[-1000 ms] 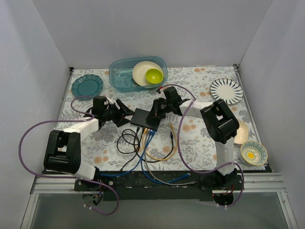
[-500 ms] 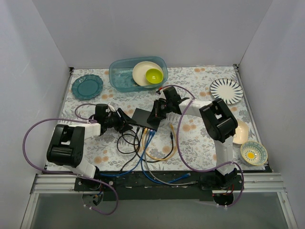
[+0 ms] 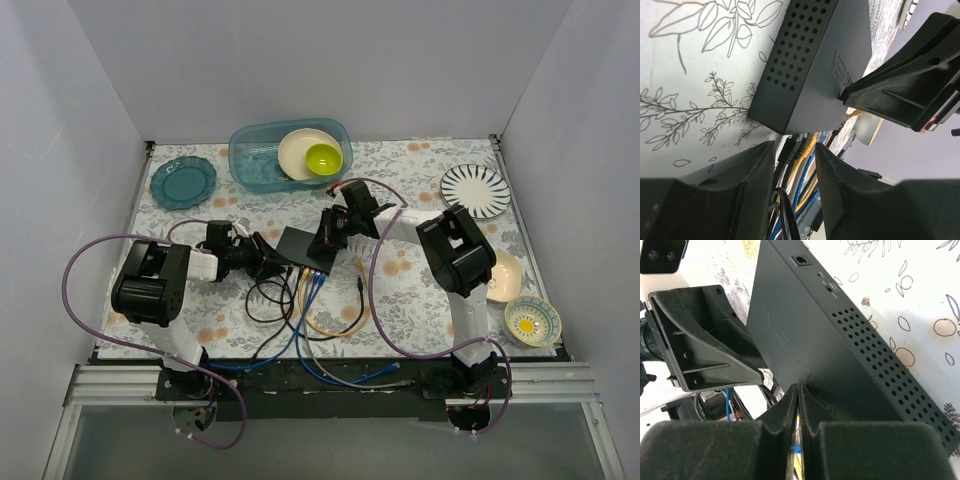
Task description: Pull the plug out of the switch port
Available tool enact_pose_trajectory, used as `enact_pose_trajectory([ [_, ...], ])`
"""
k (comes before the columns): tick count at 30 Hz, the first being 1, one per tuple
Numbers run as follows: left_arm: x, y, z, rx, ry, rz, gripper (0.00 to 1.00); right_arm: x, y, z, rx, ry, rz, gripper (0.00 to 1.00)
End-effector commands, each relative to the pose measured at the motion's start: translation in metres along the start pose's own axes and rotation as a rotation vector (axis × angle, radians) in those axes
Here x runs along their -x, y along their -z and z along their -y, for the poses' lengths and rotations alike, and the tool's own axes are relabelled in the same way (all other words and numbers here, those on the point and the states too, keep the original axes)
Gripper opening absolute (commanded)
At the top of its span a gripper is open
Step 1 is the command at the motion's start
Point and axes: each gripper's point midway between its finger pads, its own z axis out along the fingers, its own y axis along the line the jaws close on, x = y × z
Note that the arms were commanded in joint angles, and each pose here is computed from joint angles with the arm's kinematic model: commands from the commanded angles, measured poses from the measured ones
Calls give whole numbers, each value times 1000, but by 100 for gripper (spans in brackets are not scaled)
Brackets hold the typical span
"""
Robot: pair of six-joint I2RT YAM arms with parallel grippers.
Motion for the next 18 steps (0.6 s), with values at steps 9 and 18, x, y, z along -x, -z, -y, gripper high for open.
enact_pose_trajectory([
  [9,-3,-19,-3,54,-45,29,33,-20,-11,53,-174,-46,-45,11],
  [18,-3,-20,-11,70,-1,55,20,-25,-9,56,-181,-48,-49,11],
])
